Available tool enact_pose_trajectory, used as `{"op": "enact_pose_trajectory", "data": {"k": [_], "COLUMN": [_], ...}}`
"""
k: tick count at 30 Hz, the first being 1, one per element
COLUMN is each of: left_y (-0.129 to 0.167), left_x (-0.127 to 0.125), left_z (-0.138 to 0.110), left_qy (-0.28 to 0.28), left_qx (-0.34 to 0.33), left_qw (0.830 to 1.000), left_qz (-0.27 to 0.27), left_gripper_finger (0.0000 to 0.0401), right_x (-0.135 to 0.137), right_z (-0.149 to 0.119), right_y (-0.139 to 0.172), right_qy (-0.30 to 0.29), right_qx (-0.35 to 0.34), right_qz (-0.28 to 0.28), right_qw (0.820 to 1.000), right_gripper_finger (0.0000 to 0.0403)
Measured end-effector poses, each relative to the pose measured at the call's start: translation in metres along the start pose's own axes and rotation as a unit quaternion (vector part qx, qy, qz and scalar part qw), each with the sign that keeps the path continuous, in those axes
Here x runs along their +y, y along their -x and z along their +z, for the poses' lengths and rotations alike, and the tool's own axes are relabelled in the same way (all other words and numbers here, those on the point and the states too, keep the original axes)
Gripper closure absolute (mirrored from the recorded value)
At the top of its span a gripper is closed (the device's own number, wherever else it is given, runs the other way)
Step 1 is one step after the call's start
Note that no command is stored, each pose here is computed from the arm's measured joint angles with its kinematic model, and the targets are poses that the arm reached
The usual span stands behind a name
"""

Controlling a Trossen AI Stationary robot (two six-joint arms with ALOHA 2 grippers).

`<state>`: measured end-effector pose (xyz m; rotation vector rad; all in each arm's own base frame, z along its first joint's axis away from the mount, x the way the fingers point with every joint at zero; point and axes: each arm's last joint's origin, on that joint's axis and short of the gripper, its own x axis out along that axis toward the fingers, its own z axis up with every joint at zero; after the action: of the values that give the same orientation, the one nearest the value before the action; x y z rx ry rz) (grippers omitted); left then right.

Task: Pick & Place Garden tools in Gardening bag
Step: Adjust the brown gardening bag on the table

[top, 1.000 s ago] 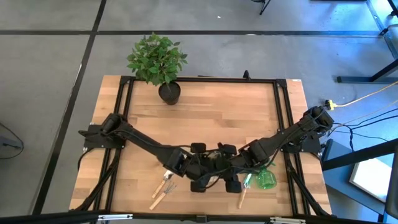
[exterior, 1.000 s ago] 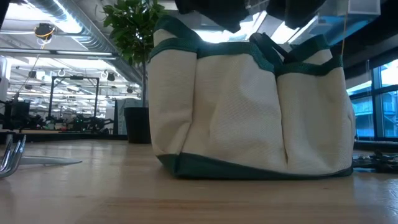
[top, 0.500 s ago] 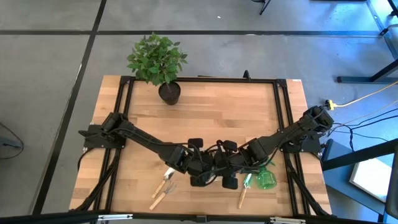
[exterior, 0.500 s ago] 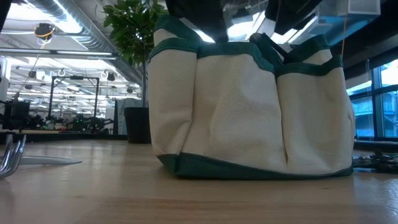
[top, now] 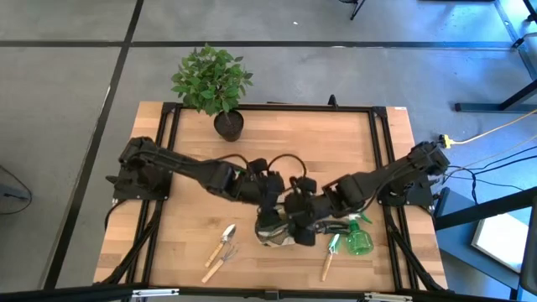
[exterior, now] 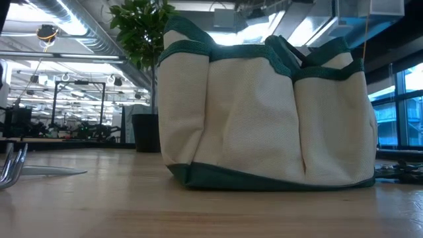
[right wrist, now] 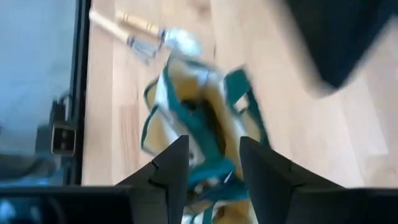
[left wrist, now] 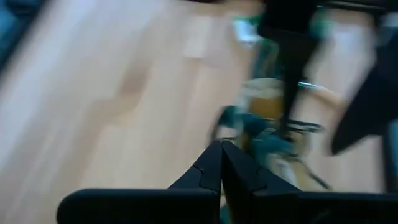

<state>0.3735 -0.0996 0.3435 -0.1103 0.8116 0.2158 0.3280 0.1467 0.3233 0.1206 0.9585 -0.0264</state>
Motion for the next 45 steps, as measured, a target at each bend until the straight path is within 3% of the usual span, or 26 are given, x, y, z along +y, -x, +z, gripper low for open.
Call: {"op": "enact_pose_trajectory", "data": {"k": [3,5,10,19,23,26,30,33,36,41,45], "left_y": [0.002,0.003,0.008,0.017,0.018,0.021,0.020,0.016,0.010,0.017,0.012], "left_x": [-0.006,-0.014,-0.029,-0.043,-0.040,-0.038,-0.021,-0.001,0.011,0.010,0.012], "left_z": [0.001,-0.003,-0.016,-0.024,-0.039,-0.064,-0.102,-0.119,-0.122,-0.104,-0.102], "left_qy": [-0.012,-0.013,-0.026,-0.002,0.037,0.100,0.190,0.216,0.215,0.168,0.145], "left_qx": [0.018,0.029,0.043,0.027,-0.003,-0.063,-0.162,-0.180,-0.163,-0.195,-0.194], "left_qw": [0.996,0.994,0.995,0.998,0.997,0.987,0.952,0.937,0.939,0.939,0.947], "left_qz": [-0.086,-0.107,-0.089,-0.062,-0.067,-0.112,-0.176,-0.205,-0.214,-0.226,-0.210], "left_gripper_finger": [0.0400,0.0400,0.0400,0.0400,0.0400,0.0400,0.0400,0.0399,0.0400,0.0399,0.0399], "right_x": [-0.011,-0.015,-0.020,-0.019,-0.017,-0.015,-0.010,-0.009,-0.007,-0.004,-0.010], "right_z": [0.006,0.005,-0.008,-0.008,-0.009,-0.010,-0.012,-0.011,-0.008,-0.002,0.001], "right_y": [0.000,-0.002,-0.016,-0.018,-0.018,-0.017,-0.016,-0.016,-0.017,-0.017,-0.018], "right_qy": [-0.023,-0.034,-0.026,-0.016,-0.017,-0.015,-0.009,0.000,0.024,0.052,0.051], "right_qx": [0.009,0.024,0.065,0.058,0.071,0.076,0.078,0.072,0.054,0.031,0.029], "right_qz": [0.004,0.011,-0.013,-0.008,0.016,0.025,0.031,0.035,0.051,0.090,0.080], "right_qw": [1.000,0.999,0.997,0.998,0.997,0.997,0.996,0.997,0.997,0.994,0.995], "right_gripper_finger": [0.0259,0.0259,0.0259,0.0259,0.0259,0.0259,0.0259,0.0259,0.0259,0.0259,0.0259]}}
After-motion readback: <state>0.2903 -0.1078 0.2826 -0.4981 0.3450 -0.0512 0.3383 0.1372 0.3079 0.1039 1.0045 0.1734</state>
